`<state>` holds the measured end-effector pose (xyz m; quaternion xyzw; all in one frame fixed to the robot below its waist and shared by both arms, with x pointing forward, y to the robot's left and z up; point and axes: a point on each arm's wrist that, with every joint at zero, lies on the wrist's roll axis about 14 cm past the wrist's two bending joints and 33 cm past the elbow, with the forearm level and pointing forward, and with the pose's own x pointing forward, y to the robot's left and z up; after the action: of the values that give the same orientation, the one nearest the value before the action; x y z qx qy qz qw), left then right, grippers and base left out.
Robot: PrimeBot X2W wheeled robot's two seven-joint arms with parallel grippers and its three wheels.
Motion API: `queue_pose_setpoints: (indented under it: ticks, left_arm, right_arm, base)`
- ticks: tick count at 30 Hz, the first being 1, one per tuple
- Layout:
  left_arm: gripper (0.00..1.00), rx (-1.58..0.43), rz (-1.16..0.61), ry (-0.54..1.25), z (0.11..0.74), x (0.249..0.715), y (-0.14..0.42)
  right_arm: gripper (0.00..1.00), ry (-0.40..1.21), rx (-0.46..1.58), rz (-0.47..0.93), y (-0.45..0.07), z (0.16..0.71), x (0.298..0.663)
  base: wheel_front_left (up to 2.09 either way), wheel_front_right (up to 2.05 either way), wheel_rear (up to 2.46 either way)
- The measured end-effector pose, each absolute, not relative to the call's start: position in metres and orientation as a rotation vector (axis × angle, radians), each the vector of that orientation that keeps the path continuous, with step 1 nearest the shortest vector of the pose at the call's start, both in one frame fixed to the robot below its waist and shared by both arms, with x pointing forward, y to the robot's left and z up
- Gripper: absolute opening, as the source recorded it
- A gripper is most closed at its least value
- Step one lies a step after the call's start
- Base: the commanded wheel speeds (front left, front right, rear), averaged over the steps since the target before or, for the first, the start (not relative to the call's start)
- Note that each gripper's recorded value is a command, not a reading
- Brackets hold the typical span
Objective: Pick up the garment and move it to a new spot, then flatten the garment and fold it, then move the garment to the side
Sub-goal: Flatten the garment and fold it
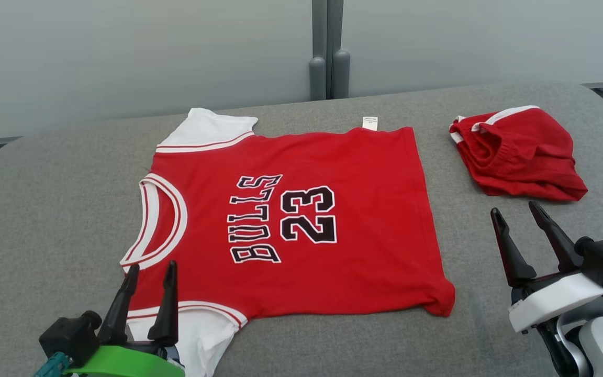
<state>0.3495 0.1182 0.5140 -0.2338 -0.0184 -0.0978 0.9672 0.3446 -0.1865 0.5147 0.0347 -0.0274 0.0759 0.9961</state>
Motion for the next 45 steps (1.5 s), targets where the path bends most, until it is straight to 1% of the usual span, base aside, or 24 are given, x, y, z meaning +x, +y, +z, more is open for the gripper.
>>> queue_pose_setpoints:
  ticks: [7, 15, 20, 24, 30, 45]
  left_arm:
    - [1.0, -0.458, -0.165, -0.062, 0.521, 0.346, 0.119]
    - [1.0, -0.396, -0.125, -0.083, 0.525, 0.346, 0.126]
    - [1.0, -0.367, -0.106, -0.083, 0.524, 0.345, 0.129]
    - [1.0, -0.352, -0.09, -0.08, 0.523, 0.345, 0.132]
    - [1.0, -0.334, -0.078, -0.078, 0.521, 0.345, 0.134]
    - [1.0, -0.331, -0.063, -0.058, 0.515, 0.345, 0.135]
  right_arm:
    - [1.0, -0.123, 0.104, 0.132, -0.18, 0.535, 0.345]
    - [1.0, -0.161, 0.135, 0.122, -0.166, 0.546, 0.347]
    - [1.0, -0.173, 0.151, 0.092, -0.163, 0.549, 0.348]
    - [1.0, -0.164, 0.161, 0.084, -0.158, 0.545, 0.348]
    - [1.0, -0.102, 0.175, 0.077, -0.153, 0.525, 0.34]
    - [1.0, -0.099, 0.172, 0.069, -0.152, 0.523, 0.341]
  base:
    - [0.0, 0.0, 0.0]
    - [0.0, 0.0, 0.0]
    - [0.0, 0.0, 0.0]
    - [0.0, 0.0, 0.0]
    - [0.0, 0.0, 0.0]
    - [0.0, 0.0, 0.0]
